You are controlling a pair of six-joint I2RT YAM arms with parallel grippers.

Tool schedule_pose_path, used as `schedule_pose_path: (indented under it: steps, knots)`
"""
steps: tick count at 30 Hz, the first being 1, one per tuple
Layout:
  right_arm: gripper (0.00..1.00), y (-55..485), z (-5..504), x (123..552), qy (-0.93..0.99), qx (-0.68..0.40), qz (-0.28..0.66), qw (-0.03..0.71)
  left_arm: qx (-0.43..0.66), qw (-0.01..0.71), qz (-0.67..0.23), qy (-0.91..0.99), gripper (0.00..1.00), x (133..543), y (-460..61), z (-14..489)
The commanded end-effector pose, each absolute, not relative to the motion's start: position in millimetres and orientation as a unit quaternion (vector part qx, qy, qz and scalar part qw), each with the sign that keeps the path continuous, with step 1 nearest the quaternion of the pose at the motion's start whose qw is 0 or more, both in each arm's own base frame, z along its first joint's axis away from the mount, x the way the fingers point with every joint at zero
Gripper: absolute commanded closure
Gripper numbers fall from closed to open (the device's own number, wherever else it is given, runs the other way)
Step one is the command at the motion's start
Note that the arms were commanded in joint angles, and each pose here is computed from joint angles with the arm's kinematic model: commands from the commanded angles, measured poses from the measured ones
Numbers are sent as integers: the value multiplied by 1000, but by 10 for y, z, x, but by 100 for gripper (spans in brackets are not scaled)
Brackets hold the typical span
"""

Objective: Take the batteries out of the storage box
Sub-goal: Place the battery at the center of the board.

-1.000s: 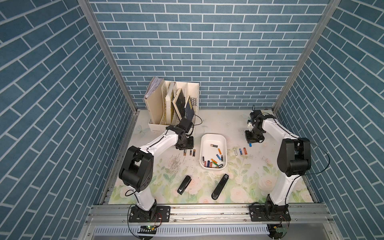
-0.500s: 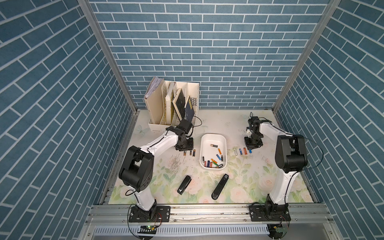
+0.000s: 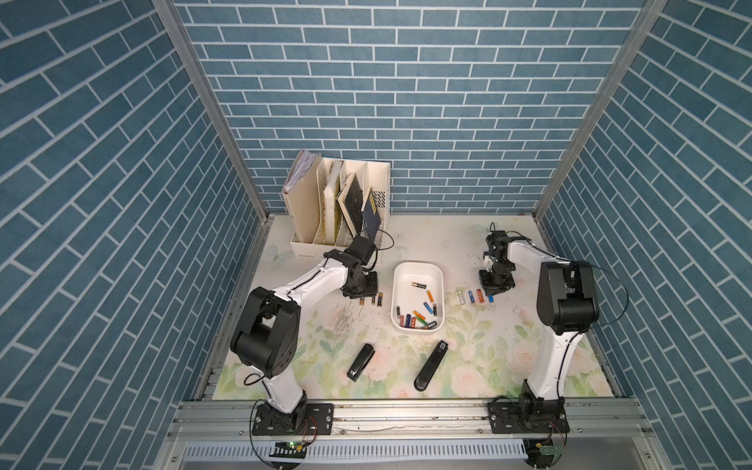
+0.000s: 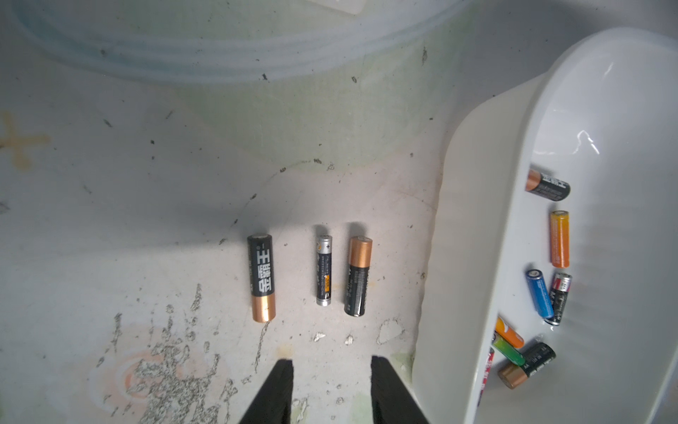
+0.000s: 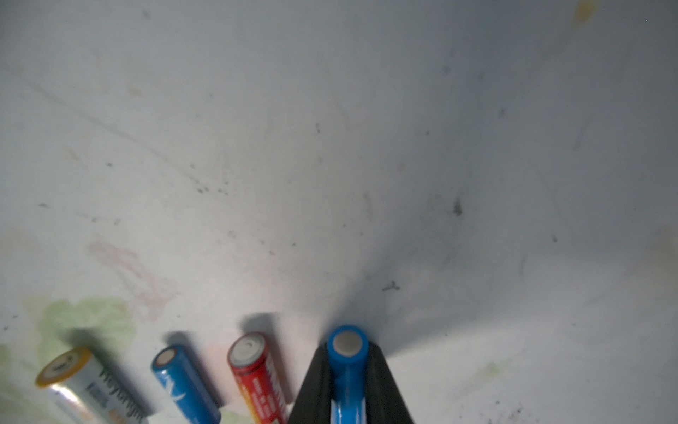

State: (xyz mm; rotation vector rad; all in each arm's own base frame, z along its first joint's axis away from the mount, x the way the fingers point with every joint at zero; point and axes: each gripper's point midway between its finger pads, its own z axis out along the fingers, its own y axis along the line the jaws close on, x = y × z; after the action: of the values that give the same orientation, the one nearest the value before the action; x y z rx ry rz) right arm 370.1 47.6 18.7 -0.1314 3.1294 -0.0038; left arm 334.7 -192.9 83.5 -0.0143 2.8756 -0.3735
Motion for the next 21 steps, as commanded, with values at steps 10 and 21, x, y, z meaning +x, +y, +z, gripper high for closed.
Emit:
schedule_pose_path:
  steps: [10,21]
  knots:
    - [81,429,153,3679,999,-53,-8,-4,-6,125,-127,984,59,3333,-1895,888]
    - [75,426,231,3698,999,-51,-8,6,-6,129,-125,984,59,3329,-1886,934]
